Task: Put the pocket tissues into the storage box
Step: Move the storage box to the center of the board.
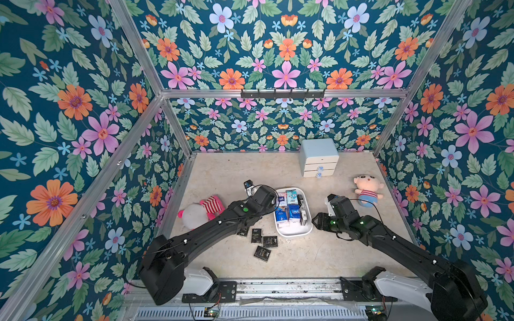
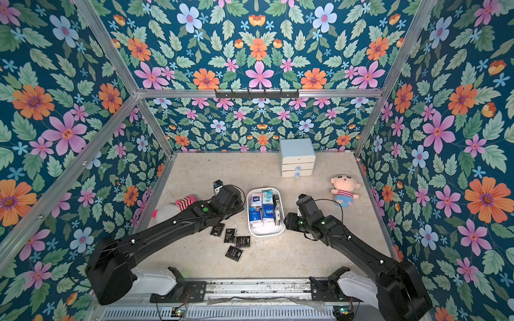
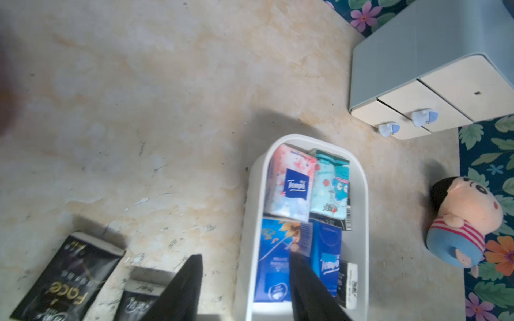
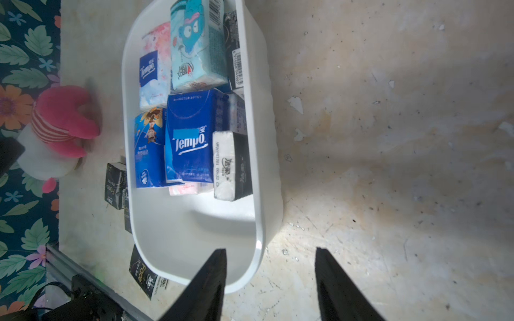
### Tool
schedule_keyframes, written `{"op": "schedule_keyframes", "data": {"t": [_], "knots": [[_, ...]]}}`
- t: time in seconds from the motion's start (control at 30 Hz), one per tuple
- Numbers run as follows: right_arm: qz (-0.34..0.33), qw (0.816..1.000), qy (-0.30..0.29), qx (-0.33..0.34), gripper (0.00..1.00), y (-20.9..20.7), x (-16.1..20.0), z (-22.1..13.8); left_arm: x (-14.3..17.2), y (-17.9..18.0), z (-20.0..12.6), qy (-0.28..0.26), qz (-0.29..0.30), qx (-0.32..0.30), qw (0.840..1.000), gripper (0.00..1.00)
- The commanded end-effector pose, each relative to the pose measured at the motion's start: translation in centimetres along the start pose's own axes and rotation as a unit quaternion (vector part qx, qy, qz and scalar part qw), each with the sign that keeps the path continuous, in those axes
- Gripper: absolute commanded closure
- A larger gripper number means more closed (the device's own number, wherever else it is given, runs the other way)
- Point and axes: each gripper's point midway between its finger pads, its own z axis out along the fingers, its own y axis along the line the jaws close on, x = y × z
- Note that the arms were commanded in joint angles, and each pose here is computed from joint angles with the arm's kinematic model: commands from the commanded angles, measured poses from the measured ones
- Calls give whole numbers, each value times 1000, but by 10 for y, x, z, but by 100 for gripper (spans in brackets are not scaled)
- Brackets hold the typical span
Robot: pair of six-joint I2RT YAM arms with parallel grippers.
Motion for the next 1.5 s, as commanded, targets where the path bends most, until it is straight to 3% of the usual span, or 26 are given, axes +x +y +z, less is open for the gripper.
{"op": "schedule_keyframes", "data": {"t": [0.0,0.23,0.63,0.73,1.03,1.17,1.27,1.47], "knots": [[3,1000,10,-12,58,5,1,7,3,33,-6,-20,-50,-24,998,44],[10,1000,7,-3,71,5,-8,21,8,81,-21,-48,-91,-54,993,44],[-6,1000,8,25,93,4,-25,42,2,109,-31,-65,-90,-90,990,41],[-26,999,13,39,93,5,-35,49,10,118,-30,-58,-105,-94,988,41],[-102,989,58,94,84,-4,-56,70,22,138,-40,-54,-136,-79,986,40],[-116,984,44,131,64,-8,-69,59,25,143,-38,-55,-137,-82,986,40],[-142,981,24,132,51,11,-76,43,30,145,-30,-51,-141,-84,985,34],[-175,979,4,105,44,57,-58,21,45,161,-5,-16,-154,-92,984,24]]}}
